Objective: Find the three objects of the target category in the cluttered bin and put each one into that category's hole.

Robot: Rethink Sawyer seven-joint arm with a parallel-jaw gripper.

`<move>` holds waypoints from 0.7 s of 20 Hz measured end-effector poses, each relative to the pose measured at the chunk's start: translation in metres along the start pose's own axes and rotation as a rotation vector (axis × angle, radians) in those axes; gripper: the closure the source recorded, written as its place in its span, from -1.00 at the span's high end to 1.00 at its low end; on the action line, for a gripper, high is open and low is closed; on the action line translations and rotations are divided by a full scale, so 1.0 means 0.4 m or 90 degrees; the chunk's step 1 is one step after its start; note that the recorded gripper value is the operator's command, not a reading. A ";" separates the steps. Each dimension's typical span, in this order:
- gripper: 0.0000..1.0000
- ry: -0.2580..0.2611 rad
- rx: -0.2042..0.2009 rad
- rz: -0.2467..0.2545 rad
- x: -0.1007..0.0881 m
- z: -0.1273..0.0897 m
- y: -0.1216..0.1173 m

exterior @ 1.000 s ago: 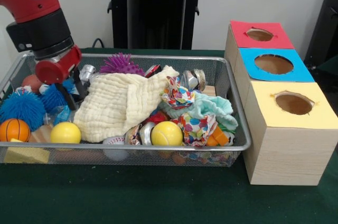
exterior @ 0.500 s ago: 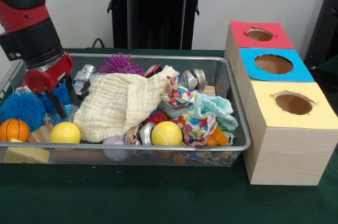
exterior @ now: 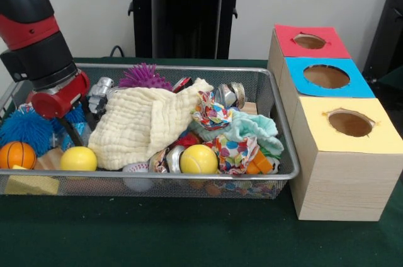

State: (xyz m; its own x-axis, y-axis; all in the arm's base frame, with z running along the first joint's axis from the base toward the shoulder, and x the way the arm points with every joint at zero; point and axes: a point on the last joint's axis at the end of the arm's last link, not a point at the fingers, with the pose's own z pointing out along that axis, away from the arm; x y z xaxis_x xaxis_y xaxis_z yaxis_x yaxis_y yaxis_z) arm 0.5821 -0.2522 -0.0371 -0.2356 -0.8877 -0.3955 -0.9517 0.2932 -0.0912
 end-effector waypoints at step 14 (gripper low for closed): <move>1.00 0.011 0.008 0.004 0.026 -0.025 -0.006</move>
State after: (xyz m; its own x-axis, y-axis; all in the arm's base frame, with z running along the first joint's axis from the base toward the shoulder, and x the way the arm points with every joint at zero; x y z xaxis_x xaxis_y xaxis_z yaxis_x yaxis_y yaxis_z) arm 0.5799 -0.2658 -0.0319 -0.2455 -0.8917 -0.3804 -0.9475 0.3036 -0.1002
